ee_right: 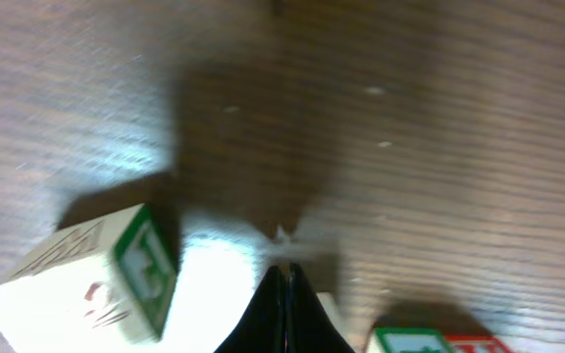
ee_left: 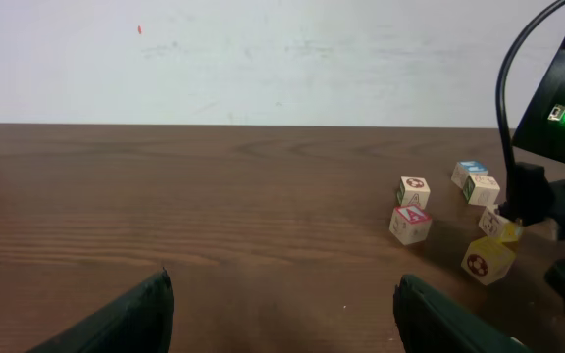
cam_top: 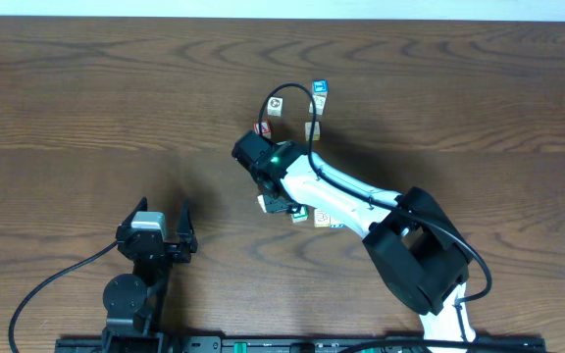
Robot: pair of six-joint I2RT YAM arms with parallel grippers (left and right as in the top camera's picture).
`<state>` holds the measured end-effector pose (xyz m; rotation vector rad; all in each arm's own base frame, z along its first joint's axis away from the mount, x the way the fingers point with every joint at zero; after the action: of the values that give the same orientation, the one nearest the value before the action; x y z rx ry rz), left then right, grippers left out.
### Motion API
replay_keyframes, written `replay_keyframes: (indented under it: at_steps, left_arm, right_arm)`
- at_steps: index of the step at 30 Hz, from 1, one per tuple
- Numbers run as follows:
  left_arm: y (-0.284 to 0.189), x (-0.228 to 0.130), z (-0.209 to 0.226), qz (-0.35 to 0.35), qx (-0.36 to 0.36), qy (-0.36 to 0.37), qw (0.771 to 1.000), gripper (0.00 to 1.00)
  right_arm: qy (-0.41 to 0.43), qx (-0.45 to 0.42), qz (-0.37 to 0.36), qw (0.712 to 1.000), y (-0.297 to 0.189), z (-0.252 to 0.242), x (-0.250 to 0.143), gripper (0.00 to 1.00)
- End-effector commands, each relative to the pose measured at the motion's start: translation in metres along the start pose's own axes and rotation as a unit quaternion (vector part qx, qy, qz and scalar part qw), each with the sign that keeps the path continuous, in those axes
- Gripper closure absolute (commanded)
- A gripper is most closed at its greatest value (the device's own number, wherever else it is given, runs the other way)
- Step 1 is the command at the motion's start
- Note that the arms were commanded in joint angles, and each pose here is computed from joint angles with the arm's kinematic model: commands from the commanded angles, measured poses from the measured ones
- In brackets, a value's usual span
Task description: Lift 5 blocks
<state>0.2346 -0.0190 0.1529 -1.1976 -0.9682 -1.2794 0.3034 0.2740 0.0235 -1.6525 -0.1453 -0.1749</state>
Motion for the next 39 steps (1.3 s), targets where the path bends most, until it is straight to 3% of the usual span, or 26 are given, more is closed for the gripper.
replay_keyframes:
  at_steps: [1, 25, 33, 39]
  left_arm:
    - [0.001, -0.014, -0.004, 0.024, -0.01, -0.004, 1.0, 0.27]
    - [0.001, -0.014, -0.004, 0.024, -0.01, -0.004, 1.0, 0.28]
    - [0.001, -0.014, -0.004, 0.024, -0.01, -0.004, 1.0, 0.28]
    - [0.001, -0.014, -0.004, 0.024, -0.01, -0.004, 1.0, 0.28]
  right_arm:
    - [0.017, -0.012, -0.008, 1.0, -0.002, -0.008, 0.009, 0.99]
    - [0.018, -0.038, 0.015, 0.999, -0.004, -0.016, -0.006, 0.99]
    - [-0.022, 0.007, -0.017, 1.0, -0.004, 0.004, 0.011, 0.99]
    - [-0.037, 0.049, 0.015, 0.998, -0.005, 0.019, -0.001, 0.99]
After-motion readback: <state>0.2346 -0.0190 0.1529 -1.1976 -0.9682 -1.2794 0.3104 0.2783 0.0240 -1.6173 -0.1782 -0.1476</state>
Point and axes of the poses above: each gripper's point midway between its finger pads, its own y axis out along the fingers, its own z axis along the line the jaws close on, x = y × z, the point moved 1 cm from there along -y, back along the fingers, and after that the axes turned 12 degrees about y, right-handed, at the moved point
